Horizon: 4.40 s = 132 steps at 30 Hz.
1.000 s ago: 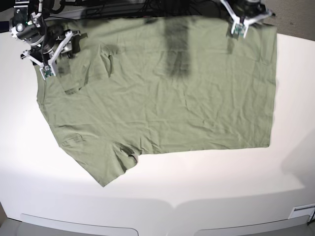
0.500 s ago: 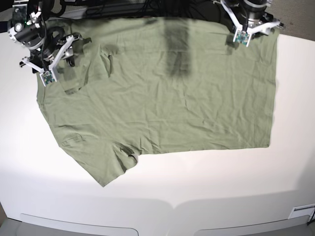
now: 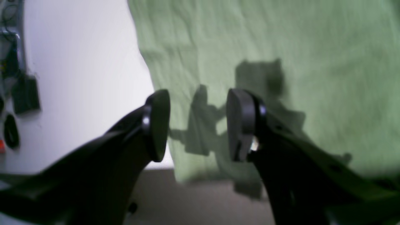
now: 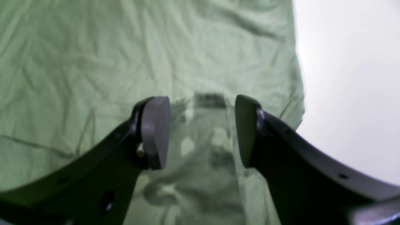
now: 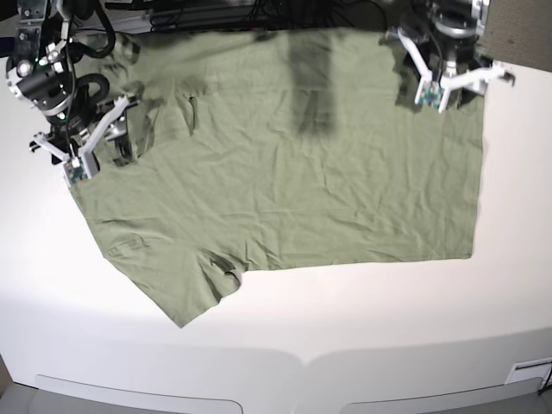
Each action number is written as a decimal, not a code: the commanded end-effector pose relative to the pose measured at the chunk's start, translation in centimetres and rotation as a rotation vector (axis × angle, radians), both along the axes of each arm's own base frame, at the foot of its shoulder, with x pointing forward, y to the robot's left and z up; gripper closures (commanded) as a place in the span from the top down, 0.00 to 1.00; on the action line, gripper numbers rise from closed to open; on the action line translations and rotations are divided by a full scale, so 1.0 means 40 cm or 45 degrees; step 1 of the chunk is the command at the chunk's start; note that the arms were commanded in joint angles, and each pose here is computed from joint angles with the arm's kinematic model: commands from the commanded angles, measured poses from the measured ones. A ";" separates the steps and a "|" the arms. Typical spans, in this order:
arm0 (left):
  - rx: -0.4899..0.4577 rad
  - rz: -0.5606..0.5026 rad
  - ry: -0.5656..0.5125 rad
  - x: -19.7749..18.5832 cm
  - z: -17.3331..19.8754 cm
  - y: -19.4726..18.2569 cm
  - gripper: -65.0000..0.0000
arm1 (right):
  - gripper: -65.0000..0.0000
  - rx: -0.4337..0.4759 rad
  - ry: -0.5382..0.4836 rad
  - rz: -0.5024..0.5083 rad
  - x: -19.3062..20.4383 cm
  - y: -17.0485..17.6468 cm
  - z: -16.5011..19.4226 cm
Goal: Fold the T-shirt properly
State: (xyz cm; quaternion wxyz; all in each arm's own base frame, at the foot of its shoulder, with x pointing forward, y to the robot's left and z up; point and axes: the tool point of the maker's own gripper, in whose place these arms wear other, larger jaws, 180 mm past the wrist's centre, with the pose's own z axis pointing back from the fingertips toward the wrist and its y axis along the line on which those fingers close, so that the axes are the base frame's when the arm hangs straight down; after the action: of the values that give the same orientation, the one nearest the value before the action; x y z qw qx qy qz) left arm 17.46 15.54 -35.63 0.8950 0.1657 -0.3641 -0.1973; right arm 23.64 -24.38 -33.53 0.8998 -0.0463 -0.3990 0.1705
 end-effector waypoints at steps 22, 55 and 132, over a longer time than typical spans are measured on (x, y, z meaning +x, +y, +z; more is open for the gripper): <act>-0.005 -0.031 -0.173 0.543 0.042 0.085 0.45 | 0.51 -0.038 -0.168 -0.023 0.134 -0.017 0.119; -0.477 0.045 0.152 0.786 -0.006 0.325 0.45 | 0.51 0.261 -0.083 -0.181 0.226 0.003 0.099; -1.082 0.178 0.348 0.638 -0.154 0.239 0.00 | 0.51 0.331 -0.151 -0.052 0.350 0.018 0.151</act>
State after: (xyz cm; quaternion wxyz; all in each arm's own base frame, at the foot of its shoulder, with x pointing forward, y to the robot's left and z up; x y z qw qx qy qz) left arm 41.44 24.41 -43.60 0.9404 -0.2231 -0.2564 0.0156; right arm 36.74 -23.37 -29.48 0.8912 0.0573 -0.4406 0.0918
